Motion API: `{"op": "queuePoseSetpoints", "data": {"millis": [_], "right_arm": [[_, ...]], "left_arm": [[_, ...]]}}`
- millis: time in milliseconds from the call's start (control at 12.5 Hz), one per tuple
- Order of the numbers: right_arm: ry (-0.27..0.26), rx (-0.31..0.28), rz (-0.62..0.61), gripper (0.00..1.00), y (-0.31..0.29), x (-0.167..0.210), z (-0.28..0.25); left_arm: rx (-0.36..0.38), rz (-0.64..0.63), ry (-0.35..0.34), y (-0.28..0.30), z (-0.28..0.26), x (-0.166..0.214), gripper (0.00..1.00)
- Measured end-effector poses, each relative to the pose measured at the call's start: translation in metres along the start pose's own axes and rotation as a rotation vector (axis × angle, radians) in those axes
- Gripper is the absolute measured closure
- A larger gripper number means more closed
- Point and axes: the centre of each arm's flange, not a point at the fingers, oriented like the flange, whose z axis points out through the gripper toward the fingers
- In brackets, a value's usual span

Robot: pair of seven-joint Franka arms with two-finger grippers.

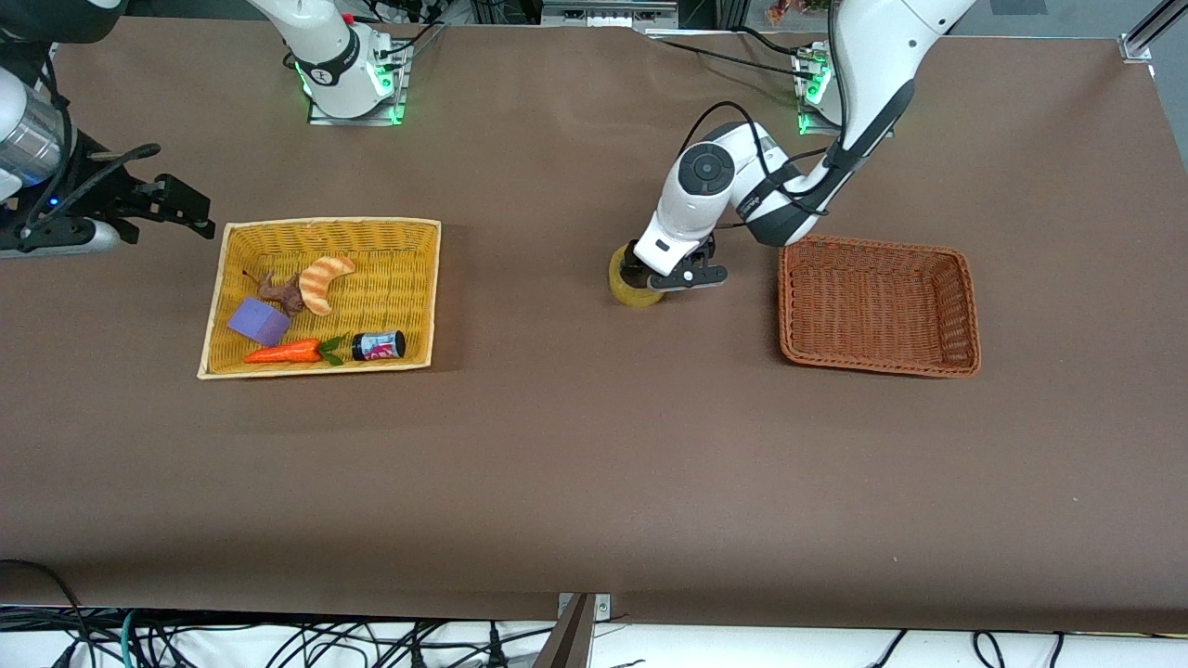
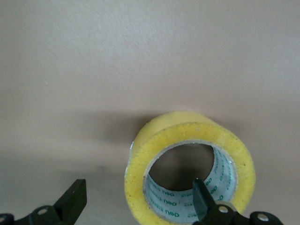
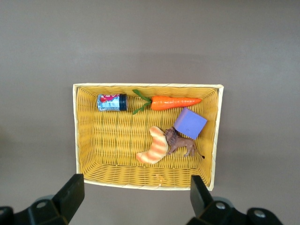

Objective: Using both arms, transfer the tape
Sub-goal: 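Carry the tape with the left gripper over the wicker basket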

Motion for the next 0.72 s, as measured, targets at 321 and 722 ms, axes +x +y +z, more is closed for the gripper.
{"op": "queuePoseSetpoints", "data": {"millis": [321, 722], "right_arm": [[-0.027, 0.001, 0.027, 0.00, 0.013, 0.003, -0.011], [-0.042, 0.001, 0.033, 0.00, 0.016, 0.006, -0.014]], "left_arm": [[0.028, 0.038, 0.040, 0.006, 0.019, -0.011, 0.00], [0.034, 0.029, 0.048, 0.003, 0.030, -0.009, 0.44]]}}
